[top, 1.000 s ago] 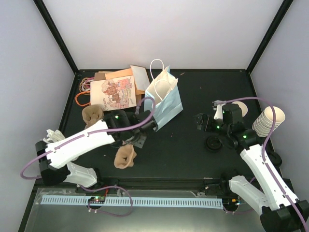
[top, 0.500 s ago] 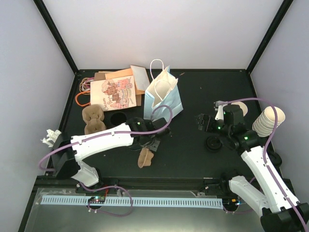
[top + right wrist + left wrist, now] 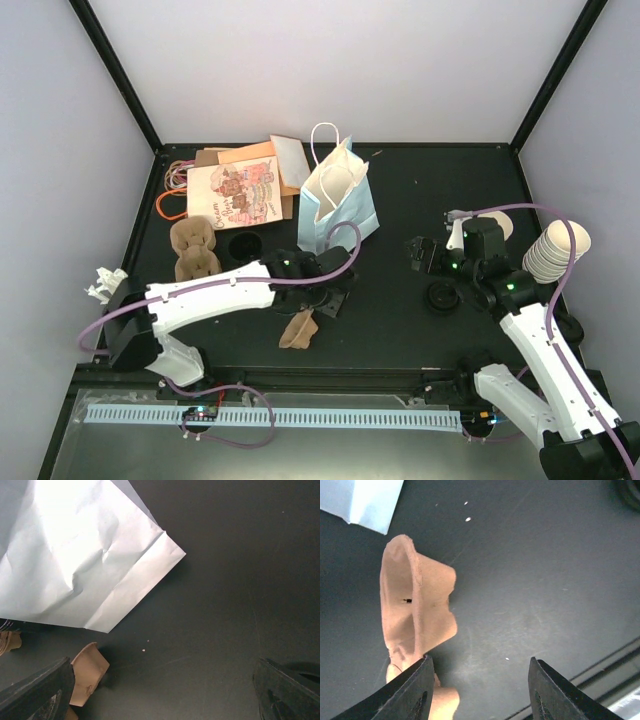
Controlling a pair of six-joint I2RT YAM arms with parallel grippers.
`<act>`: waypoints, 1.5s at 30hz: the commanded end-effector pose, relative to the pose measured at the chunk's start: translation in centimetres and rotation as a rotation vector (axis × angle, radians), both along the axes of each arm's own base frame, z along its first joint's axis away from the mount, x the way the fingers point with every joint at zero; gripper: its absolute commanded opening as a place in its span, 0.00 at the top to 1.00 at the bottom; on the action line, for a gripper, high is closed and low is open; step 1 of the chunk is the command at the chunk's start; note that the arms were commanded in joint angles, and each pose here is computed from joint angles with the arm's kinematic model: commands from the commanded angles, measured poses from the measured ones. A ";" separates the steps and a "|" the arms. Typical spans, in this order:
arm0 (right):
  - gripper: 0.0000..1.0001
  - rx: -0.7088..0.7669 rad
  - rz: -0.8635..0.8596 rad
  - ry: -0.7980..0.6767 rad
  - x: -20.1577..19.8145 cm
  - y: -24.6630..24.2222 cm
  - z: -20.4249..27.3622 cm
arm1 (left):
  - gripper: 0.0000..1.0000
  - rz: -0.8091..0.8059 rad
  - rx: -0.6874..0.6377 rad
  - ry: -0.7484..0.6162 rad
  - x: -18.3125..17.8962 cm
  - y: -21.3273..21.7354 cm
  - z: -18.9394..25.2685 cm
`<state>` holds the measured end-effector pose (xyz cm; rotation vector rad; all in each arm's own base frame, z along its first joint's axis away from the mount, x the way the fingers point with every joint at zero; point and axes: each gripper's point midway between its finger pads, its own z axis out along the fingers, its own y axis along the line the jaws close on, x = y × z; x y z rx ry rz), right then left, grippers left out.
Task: Pack the takeout coffee
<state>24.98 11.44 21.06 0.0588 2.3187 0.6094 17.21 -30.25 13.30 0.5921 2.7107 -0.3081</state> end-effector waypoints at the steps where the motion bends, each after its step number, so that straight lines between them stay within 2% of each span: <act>1: 0.00 -0.003 -0.020 -0.038 0.2 -0.3 1.5 | 0.43 -0.095 -0.180 -0.026 -0.9 -2.1 3.8; 5: 0.00 -0.008 -0.023 -0.038 0.4 -0.4 1.5 | 0.35 -0.197 -0.338 -0.020 -2.4 -3.6 5.5; 9: 0.00 -0.009 -0.007 -0.041 0.4 -0.1 1.5 | 0.34 -0.227 -0.387 -0.013 -3.1 -3.8 6.6; 15: 0.00 0.014 0.039 -0.051 0.3 0.6 1.6 | 0.34 -0.127 -0.381 -0.063 -1.2 -0.2 7.8; 20: 0.00 0.011 0.041 -0.047 0.3 0.7 1.4 | 0.33 -0.077 -0.371 -0.059 -0.6 2.3 6.6; 25: 0.00 0.012 0.038 -0.047 0.4 0.7 1.3 | 0.33 -0.044 -0.285 0.015 -1.5 3.9 3.8; 29: 0.00 0.020 0.042 -0.039 0.6 0.9 1.1 | 0.24 0.009 -0.184 0.059 -1.7 5.6 1.3; 35: 0.00 0.019 0.045 -0.034 0.7 1.0 0.9 | 0.19 0.018 -0.179 0.117 -2.4 5.4 -0.3; 45: 0.00 0.020 0.048 -0.028 0.5 1.0 0.5 | 0.20 0.003 -0.161 0.199 -3.1 4.5 -2.7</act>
